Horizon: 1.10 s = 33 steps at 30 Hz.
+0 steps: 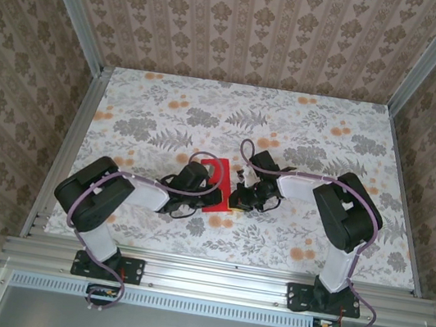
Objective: Fold a paper plane with a square sheet of paper (pick it up from the middle)
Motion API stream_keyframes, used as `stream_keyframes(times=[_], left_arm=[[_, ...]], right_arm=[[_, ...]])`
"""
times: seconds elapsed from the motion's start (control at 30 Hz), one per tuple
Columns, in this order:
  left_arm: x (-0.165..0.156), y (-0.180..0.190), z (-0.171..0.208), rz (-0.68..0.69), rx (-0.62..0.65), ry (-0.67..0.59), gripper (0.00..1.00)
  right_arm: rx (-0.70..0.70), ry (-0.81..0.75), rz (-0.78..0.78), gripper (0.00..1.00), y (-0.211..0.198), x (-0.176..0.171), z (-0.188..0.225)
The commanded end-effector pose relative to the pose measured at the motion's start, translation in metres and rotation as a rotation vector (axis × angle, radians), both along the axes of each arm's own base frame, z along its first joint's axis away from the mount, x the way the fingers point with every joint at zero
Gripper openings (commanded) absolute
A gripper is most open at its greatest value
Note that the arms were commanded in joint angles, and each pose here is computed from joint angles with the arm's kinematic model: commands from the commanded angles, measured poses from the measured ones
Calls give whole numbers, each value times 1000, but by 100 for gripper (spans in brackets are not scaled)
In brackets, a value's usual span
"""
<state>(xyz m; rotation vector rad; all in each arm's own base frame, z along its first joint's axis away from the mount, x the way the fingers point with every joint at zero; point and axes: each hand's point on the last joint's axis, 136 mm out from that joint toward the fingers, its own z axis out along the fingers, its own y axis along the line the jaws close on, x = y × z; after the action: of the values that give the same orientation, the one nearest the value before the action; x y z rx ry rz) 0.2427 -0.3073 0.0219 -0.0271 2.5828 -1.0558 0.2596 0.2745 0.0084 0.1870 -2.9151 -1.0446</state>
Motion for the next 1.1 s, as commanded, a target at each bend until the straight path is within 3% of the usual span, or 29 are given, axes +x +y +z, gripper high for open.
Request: stream_keyframes(times=[0.0, 0.27, 1.07], left_arm=[[-1, 0, -12, 16, 32, 39, 5], [12, 37, -24, 145, 142, 72, 5], [55, 93, -23, 281, 189, 48, 5]], right_arm=[[-226, 175, -22, 8, -43, -43, -52], [-317, 186, 9, 8, -61, -53, -62], [-332, 197, 14, 8, -66, -58, -65]])
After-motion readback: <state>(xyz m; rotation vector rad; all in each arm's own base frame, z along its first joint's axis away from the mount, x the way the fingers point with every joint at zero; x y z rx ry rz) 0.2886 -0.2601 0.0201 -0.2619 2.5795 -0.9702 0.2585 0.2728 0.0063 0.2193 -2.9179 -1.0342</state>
